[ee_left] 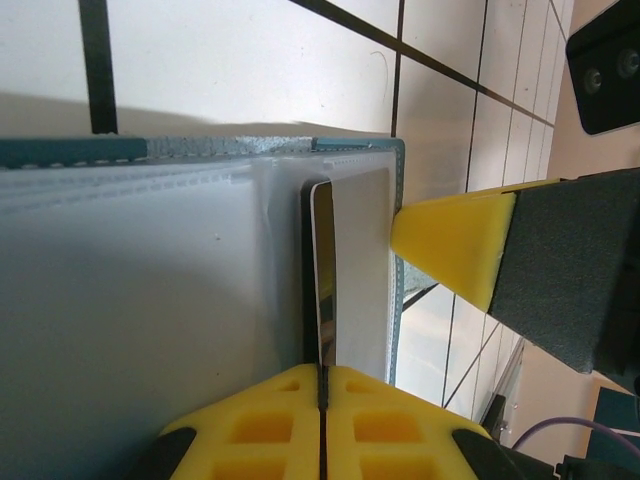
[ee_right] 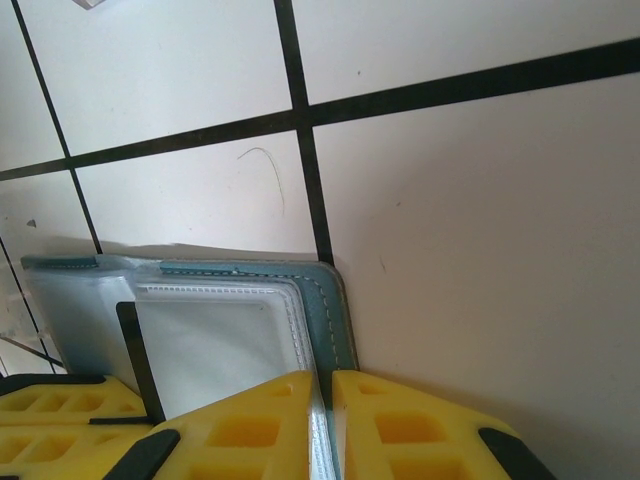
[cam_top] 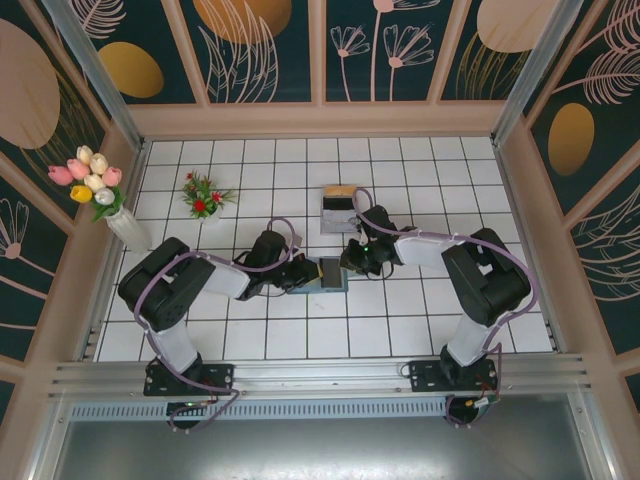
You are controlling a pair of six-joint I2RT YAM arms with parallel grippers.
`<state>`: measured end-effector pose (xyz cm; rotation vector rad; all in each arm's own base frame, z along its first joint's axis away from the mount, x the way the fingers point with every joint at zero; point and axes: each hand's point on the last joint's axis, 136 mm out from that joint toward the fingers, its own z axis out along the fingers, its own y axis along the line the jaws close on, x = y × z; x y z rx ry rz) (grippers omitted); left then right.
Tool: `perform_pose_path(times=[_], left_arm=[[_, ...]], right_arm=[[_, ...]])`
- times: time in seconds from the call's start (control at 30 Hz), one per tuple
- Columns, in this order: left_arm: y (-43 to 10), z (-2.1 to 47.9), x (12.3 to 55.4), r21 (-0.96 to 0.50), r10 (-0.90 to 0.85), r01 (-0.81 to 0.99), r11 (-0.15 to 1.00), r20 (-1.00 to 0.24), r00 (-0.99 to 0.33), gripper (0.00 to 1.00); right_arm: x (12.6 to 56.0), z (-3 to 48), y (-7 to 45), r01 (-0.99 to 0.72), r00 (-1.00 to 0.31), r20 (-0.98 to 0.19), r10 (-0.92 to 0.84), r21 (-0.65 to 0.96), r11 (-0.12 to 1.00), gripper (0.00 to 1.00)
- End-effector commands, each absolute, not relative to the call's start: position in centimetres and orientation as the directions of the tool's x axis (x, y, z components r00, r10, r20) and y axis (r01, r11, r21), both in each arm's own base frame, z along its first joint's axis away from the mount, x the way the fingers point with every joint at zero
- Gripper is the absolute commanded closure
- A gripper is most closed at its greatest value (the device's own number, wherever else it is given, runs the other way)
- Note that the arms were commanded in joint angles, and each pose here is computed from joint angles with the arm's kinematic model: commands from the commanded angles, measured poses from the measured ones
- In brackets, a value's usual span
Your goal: Take the credit cards out of the card holder
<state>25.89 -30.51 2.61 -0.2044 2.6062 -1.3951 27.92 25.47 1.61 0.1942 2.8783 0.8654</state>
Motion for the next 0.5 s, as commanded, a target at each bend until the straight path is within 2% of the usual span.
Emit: perform_pose_path(times=[0.0, 0.17, 0.3, 0.47], left_arm=[[-29.8, 2.8, 25.9, -0.816, -0.196, -0.022, 0.578, -0.112, -0.974, 0.93], [-29.2, 3.4, 26.1, -0.795, -0.196, -0.004, 0.606, -0.144, -0.970, 0.94], [-28.9, 3.8, 26.2, -0.790, -0.195, 0.006, 0.614, -0.159, -0.968, 1.00], [-28.7, 3.9, 26.2, -0.794, -0.195, 0.014, 0.607, -0.166, -0.967, 1.00]], right_arm=[[25.1, -2.6, 23.0, 0.129, -0.990, 0.000, 0.141, 0.407, 0.904, 0.84], [25.1, -2.5, 23.1, 0.127, -0.990, -0.001, 0.140, 0.413, 0.902, 0.84], [25.4, -2.0, 23.6, 0.114, -0.991, -0.012, 0.133, 0.438, 0.892, 0.84], [26.1, -0.6, 24.7, 0.082, -0.991, -0.048, 0.122, 0.497, 0.864, 0.83]])
